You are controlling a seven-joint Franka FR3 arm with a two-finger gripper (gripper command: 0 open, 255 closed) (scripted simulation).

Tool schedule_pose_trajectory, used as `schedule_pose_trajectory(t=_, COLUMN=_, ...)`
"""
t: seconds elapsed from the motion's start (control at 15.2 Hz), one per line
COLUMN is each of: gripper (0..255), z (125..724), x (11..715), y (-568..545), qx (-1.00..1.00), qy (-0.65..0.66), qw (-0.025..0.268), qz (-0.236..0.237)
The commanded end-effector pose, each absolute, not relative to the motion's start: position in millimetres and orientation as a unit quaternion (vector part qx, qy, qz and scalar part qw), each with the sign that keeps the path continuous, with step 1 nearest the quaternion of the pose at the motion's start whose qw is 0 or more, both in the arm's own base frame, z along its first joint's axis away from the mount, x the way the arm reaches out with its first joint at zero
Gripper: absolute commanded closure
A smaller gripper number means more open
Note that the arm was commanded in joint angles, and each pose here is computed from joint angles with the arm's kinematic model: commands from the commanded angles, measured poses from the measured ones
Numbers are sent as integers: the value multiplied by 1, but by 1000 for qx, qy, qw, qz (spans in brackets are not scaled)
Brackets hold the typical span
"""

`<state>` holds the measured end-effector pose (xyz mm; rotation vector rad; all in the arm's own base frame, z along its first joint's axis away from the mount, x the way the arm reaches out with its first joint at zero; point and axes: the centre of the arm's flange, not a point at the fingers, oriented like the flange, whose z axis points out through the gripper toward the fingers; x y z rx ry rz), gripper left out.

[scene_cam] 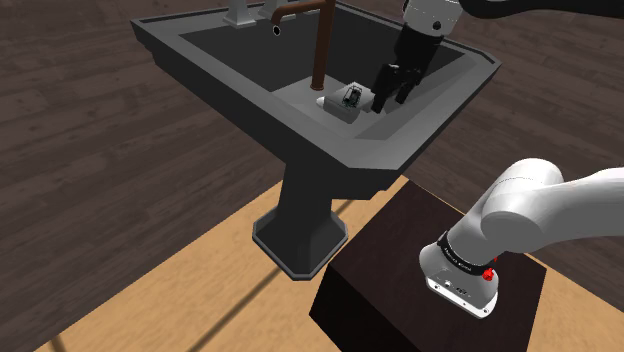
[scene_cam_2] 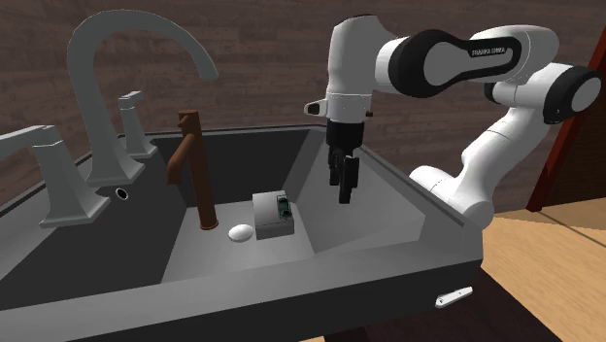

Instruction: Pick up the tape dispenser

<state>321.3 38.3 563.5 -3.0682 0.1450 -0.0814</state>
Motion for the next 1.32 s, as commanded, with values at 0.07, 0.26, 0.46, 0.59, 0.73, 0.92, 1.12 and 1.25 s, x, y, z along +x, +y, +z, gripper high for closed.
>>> schedule_pose_trajectory(t=0.07, gripper=0, z=563, x=333, y=35, qx=-998, qy=42, qw=31, qz=-29)
schedule_pose_trajectory(t=0.26, gripper=0, z=563, x=369, y=27, qx=-999, qy=25, qw=20, qz=-37)
schedule_pose_trajectory(t=0.46, gripper=0, z=563, x=405, y=19, qx=-999, qy=9, qw=9, qz=-45)
schedule_pose_trajectory(t=0.59, gripper=0, z=563, x=429, y=15, qx=-999, qy=-2, qw=2, qz=-50)
schedule_pose_trajectory(t=0.73, gripper=0, z=564, x=442, y=13, qx=-999, qy=-8, qw=-2, qz=-53)
schedule_pose_trajectory(t=0.92, gripper=0, z=548, x=442, y=13, qx=-999, qy=-8, qw=-2, qz=-53)
schedule_pose_trajectory(t=1.12, gripper=0, z=532, x=442, y=13, qx=-999, qy=-8, qw=-2, qz=-53)
schedule_pose_trajectory(t=1.25, gripper=0, z=524, x=442, y=13, qx=-999, qy=-8, qw=-2, qz=-53)
